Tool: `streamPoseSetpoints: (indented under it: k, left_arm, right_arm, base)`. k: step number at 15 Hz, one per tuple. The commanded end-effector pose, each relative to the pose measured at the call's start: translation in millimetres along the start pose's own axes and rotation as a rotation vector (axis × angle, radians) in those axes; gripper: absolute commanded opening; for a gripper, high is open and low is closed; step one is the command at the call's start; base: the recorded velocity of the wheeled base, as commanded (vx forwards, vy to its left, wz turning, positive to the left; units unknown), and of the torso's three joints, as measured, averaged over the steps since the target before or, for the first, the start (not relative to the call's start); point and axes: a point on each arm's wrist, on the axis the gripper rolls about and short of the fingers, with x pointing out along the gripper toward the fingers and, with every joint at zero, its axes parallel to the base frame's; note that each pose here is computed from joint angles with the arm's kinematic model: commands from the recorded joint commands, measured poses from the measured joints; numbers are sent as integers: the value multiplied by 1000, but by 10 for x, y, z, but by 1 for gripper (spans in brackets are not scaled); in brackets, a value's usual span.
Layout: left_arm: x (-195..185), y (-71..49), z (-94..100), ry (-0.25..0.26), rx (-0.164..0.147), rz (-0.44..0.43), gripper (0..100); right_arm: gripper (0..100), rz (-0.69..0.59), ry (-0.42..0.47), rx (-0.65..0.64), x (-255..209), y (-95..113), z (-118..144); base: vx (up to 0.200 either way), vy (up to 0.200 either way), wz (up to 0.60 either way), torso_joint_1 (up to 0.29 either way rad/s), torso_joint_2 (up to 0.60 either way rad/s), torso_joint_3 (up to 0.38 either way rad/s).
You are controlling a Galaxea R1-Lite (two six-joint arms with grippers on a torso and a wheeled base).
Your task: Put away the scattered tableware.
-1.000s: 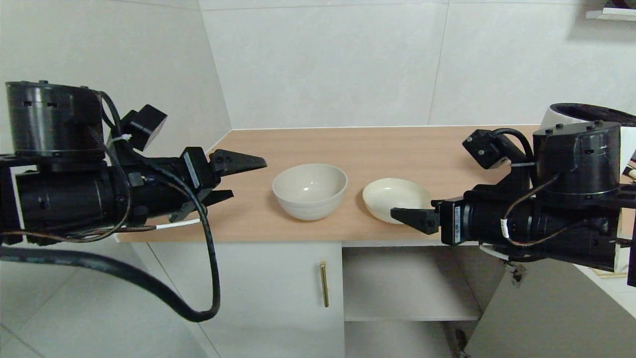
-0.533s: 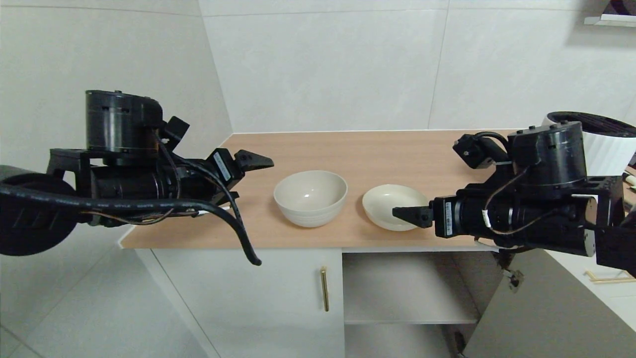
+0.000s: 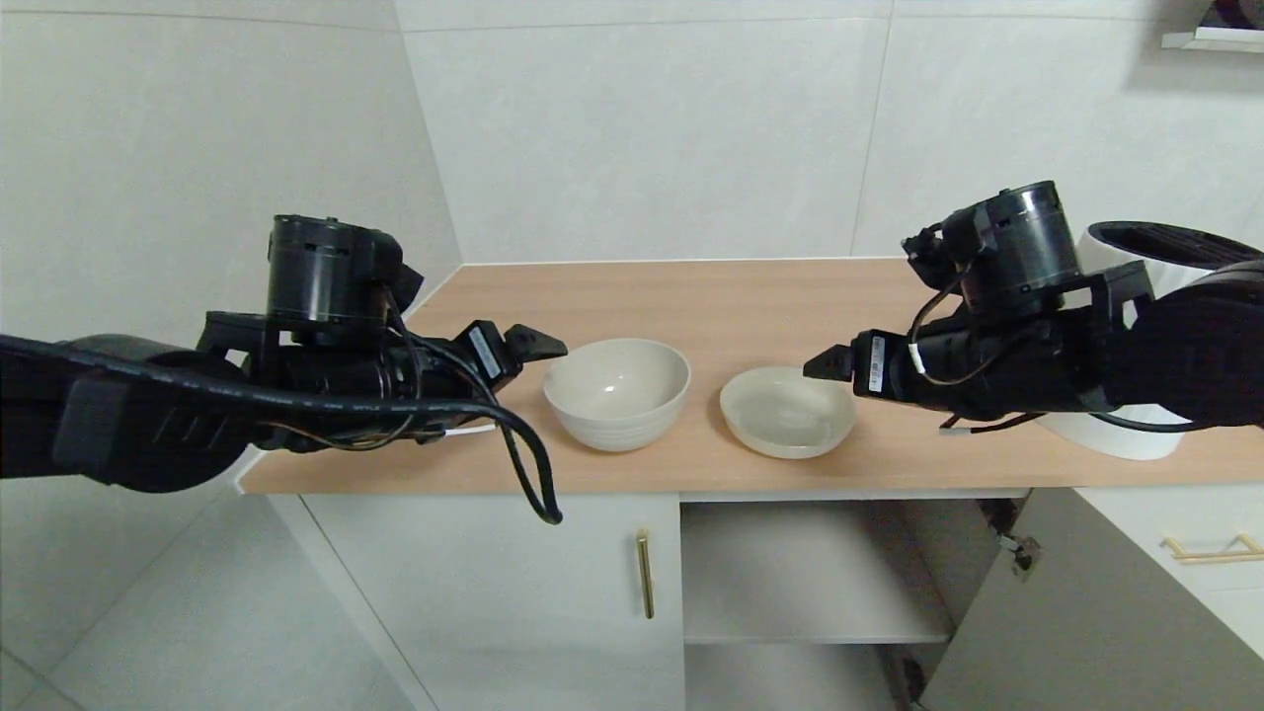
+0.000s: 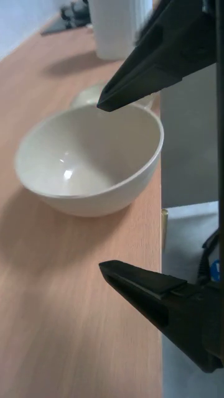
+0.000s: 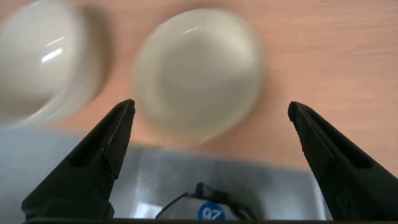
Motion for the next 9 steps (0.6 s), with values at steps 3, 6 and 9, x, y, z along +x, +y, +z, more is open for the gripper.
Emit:
streamPoseSetpoints:
  k: [3,6,9]
  left_arm:
    - [204,60,-64,36,-2,29,100]
    - [244,37,-88,44,3,24,100]
    - [255,26,-107,51,6,21,100]
  right_arm:
    - [100,-36,35,2,224,-50,-53]
    - [100,-36,36,2,229,-50,-56]
    - [100,-37,37,2,235,-51,-59]
  base:
    - [0,0,0,0,0,0]
    - [0,0,0,0,0,0]
    - [0,0,0,0,0,0]
